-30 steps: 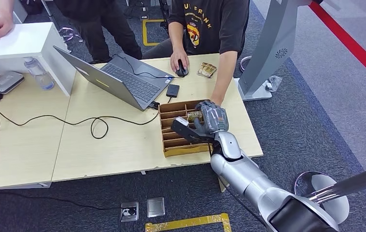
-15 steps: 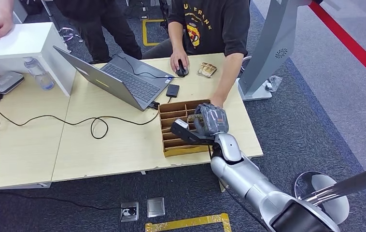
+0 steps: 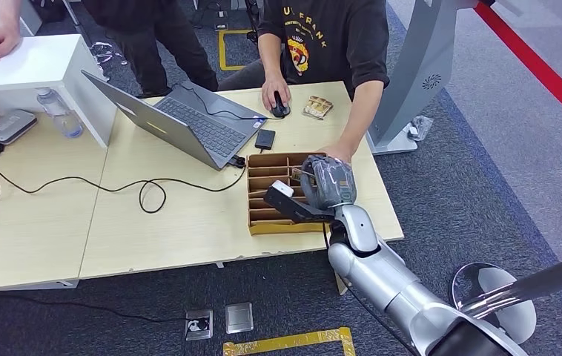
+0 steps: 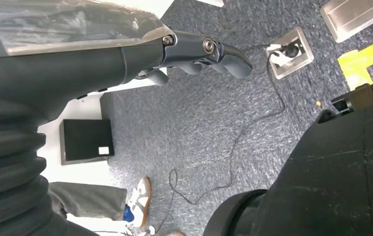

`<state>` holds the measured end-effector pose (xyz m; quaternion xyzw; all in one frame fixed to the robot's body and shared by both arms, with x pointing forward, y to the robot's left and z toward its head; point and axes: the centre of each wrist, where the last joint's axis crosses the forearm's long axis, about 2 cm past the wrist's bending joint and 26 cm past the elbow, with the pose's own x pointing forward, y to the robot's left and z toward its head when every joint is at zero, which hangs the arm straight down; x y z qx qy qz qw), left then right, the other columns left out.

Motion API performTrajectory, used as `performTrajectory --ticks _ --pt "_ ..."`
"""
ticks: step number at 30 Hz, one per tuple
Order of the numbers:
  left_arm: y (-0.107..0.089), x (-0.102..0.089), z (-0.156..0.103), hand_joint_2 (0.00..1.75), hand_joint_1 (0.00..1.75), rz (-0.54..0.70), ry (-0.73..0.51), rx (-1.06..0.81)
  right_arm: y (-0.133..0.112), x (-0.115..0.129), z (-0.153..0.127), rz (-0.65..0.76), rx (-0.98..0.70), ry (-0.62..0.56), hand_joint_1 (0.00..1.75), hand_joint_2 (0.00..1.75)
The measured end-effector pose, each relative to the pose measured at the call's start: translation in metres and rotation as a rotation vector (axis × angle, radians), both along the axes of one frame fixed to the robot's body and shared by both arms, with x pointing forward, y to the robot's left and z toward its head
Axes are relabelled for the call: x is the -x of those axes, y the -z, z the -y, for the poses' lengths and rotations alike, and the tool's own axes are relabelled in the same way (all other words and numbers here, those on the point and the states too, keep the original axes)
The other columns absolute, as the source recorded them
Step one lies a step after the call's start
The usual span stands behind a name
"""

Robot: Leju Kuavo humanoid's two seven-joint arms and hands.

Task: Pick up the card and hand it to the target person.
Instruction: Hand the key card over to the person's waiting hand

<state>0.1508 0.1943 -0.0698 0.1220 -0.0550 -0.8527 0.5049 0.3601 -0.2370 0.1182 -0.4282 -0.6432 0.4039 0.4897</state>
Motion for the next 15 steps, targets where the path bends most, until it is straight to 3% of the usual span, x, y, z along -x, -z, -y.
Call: performTrajectory --ticks 15 --pt "0.001 0.0 -0.002 1.75 0.0 0.007 0.012 -0.002 -0.045 -0.008 0.017 0.216 -0.018 0.048 1.75 1.75"
